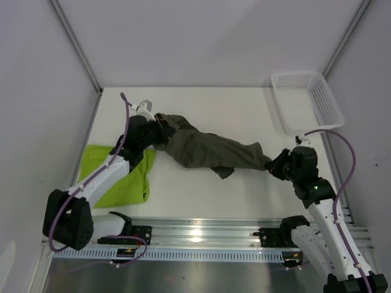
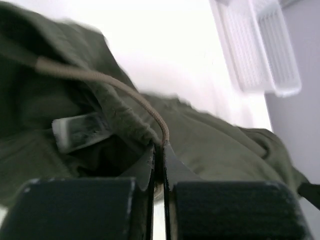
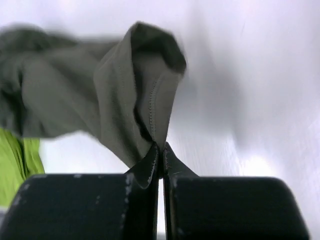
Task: Fold and stack the shorts
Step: Flatten the shorts out
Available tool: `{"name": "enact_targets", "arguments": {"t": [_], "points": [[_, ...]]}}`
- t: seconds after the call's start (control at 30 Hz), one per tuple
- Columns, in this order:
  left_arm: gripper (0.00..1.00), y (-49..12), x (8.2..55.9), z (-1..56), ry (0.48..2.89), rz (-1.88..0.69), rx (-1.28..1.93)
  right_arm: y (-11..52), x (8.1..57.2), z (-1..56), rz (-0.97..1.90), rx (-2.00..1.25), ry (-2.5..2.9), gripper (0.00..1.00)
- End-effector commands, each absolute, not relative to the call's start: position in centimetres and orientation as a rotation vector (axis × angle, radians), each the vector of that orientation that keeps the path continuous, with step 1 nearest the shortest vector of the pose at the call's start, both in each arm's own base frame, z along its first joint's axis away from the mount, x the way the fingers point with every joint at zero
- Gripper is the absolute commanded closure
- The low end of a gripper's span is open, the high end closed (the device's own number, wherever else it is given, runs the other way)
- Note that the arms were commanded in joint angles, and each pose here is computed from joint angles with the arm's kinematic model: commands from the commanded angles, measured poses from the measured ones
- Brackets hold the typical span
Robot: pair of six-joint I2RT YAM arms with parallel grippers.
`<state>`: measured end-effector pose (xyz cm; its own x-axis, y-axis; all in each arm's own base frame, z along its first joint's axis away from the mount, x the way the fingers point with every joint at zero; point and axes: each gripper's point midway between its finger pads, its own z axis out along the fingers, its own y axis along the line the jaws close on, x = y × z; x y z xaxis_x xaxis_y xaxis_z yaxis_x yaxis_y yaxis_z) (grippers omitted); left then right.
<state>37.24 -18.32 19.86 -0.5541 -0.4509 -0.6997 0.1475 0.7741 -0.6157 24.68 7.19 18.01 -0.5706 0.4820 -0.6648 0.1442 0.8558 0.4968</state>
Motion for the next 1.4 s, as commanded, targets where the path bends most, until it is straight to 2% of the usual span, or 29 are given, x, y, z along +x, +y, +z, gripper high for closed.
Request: {"name": "enact_targets", "arguments": {"t": [0.0, 0.13, 0.2, 0.23, 0.27, 0.3, 0.37, 0.43, 0.53, 0.73, 0.8, 0.9, 0.93, 1.03, 1.07, 1.13, 1.37], "points": [[1.00, -18.8, 32.0, 13.7, 2.158, -0.807, -0.169, 11.7, 20.2, 14.6, 0.701, 0.385, 2.277, 1.00], [0.93, -19.8, 29.0, 10.7, 2.210, -0.815, -0.125, 12.8, 18.1, 14.0, 0.579, 0.421, 2.317, 1.00], [0.89, -19.4, 28.4, 9.6, 2.241, -0.786, -0.119, 13.8, 17.4, 13.0, 0.579, 0.395, 2.365, 0.90], [0.83, -19.0, 28.1, 9.1, 2.269, -0.758, -0.124, 14.3, 17.3, 12.5, 0.589, 0.379, 2.385, 0.83], [0.79, -18.6, 28.2, 9.5, 2.258, -0.737, -0.128, 14.8, 17.0, 12.1, 0.603, 0.375, 2.408, 0.71], [0.76, -18.3, 28.1, 9.5, 2.256, -0.722, -0.128, 15.2, 16.9, 11.5, 0.596, 0.370, 2.437, 0.65], [0.55, -17.4, 27.8, 10.1, 2.245, -0.680, -0.147, 15.6, 16.6, 11.3, 0.583, 0.365, 2.436, 0.49], [0.32, -16.5, 27.6, 10.6, 2.233, -0.634, -0.169, 15.5, 17.1, 11.7, 0.558, 0.359, 2.402, 0.47], [0.18, -14.6, 27.5, 11.9, 2.196, -0.538, -0.201, 15.4, 17.9, 12.4, 0.530, 0.352, 2.381, 0.43], [0.06, -11.7, 28.0, 15.0, 2.136, -0.381, -0.259, 14.8, 20.6, 13.8, 0.353, 0.354, 2.353, 0.19], [0.05, -11.5, 28.5, 15.2, 2.125, -0.377, -0.275, 15.1, 21.9, 14.1, 0.303, 0.337, 2.351, 0.19], [0.05, -12.6, 28.6, 13.5, 2.178, -0.418, -0.247, 15.4, 22.9, 13.0, 0.296, 0.321, 2.388, 0.26], [0.05, -12.8, 28.8, 13.0, 2.184, -0.420, -0.247, 15.0, 23.1, 12.5, 0.282, 0.336, 2.396, 0.32], [0.05, -12.3, 30.7, 11.3, 2.220, -0.345, -0.304, 15.1, 23.4, 11.8, 0.302, 0.343, 2.393, 0.39], [0.05, -12.2, 31.2, 9.8, 2.264, -0.312, -0.311, 14.6, 23.6, 11.7, 0.283, 0.356, 2.381, 0.38], [0.05, -12.2, 33.0, 10.5, 2.253, -0.303, -0.328, 13.9, 23.9, 12.2, 0.268, 0.381, 2.355, 0.29], [0.06, -12.8, 36.6, 10.6, 2.248, -0.328, -0.324, 11.0, 28.0, 11.1, 0.321, 0.478, 2.366, 0.26]]}}
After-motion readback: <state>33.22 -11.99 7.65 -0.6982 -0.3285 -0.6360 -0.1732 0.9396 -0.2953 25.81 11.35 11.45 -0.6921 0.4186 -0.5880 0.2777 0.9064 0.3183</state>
